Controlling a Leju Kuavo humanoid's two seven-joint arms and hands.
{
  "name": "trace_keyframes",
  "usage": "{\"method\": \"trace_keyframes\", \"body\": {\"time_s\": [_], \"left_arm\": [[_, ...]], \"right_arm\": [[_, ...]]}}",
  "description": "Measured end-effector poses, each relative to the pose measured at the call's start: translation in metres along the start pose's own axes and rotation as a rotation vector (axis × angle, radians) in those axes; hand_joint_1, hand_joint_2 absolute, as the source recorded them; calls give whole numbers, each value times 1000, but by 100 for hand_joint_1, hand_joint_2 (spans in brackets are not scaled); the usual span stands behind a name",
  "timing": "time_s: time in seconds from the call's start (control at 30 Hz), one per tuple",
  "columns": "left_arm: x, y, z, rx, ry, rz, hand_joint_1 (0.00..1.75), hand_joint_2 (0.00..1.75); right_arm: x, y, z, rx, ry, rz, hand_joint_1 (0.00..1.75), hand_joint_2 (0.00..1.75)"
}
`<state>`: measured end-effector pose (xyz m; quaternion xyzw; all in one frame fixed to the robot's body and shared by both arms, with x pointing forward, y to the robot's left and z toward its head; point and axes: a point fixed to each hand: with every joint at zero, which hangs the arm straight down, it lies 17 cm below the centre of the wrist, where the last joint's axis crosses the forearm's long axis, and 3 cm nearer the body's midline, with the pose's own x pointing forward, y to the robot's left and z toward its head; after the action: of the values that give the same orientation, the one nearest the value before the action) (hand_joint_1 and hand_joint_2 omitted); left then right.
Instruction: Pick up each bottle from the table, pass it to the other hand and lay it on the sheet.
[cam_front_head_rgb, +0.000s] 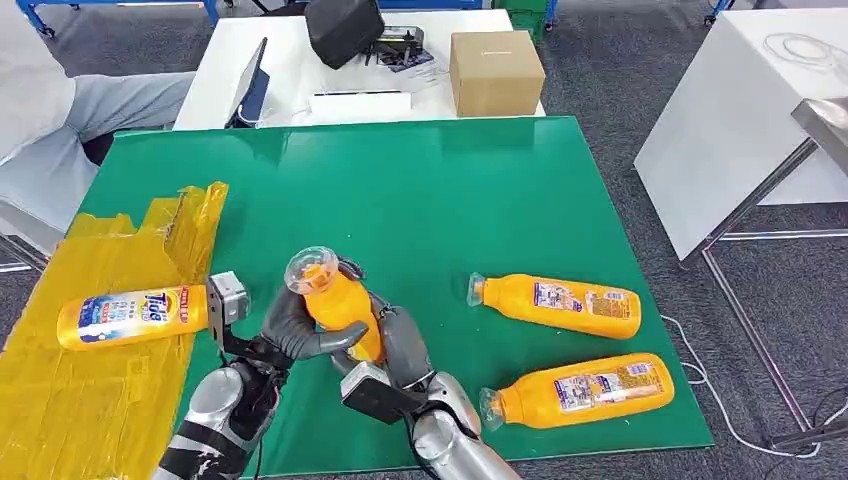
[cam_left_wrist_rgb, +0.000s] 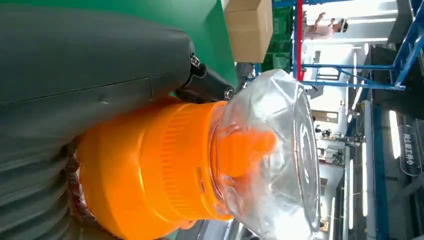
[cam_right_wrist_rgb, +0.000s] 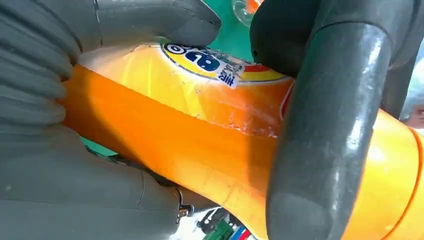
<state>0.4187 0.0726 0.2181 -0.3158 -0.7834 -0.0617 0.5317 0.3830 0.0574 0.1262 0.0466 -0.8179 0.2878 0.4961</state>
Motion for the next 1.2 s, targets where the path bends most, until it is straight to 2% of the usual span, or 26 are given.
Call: {"method": "trace_keyframes", "body": {"time_s": [0.2,0.23,0.27,0.3,0.47,0.67,1.03,1.13,1.2], "left_arm": [[1,1,-1,9,-3,2,175,175],[1,1,-1,12,-5,2,175,175],[2,1,-2,13,-8,3,175,175],[4,1,-2,14,-14,4,175,175],[17,0,-6,22,-58,0,175,175],[36,43,5,151,-102,-56,175,175],[65,80,17,265,-175,-126,175,175],[77,101,23,356,-204,-278,175,175],[92,120,29,457,-226,-506,175,175]], "right_arm": [[1,-6,-1,-21,-6,-6,175,175],[2,-9,-2,-30,-10,-9,157,175],[4,-12,-3,-39,-14,-11,28,175],[7,-16,-4,-52,-21,-14,0,175],[25,-41,-6,-133,-65,-31,0,175],[71,-95,-2,-298,-186,-29,0,175],[110,-141,10,-432,-278,-10,0,175],[116,-150,14,-464,-289,-2,0,175],[121,-156,16,-486,-299,8,0,175]]}}
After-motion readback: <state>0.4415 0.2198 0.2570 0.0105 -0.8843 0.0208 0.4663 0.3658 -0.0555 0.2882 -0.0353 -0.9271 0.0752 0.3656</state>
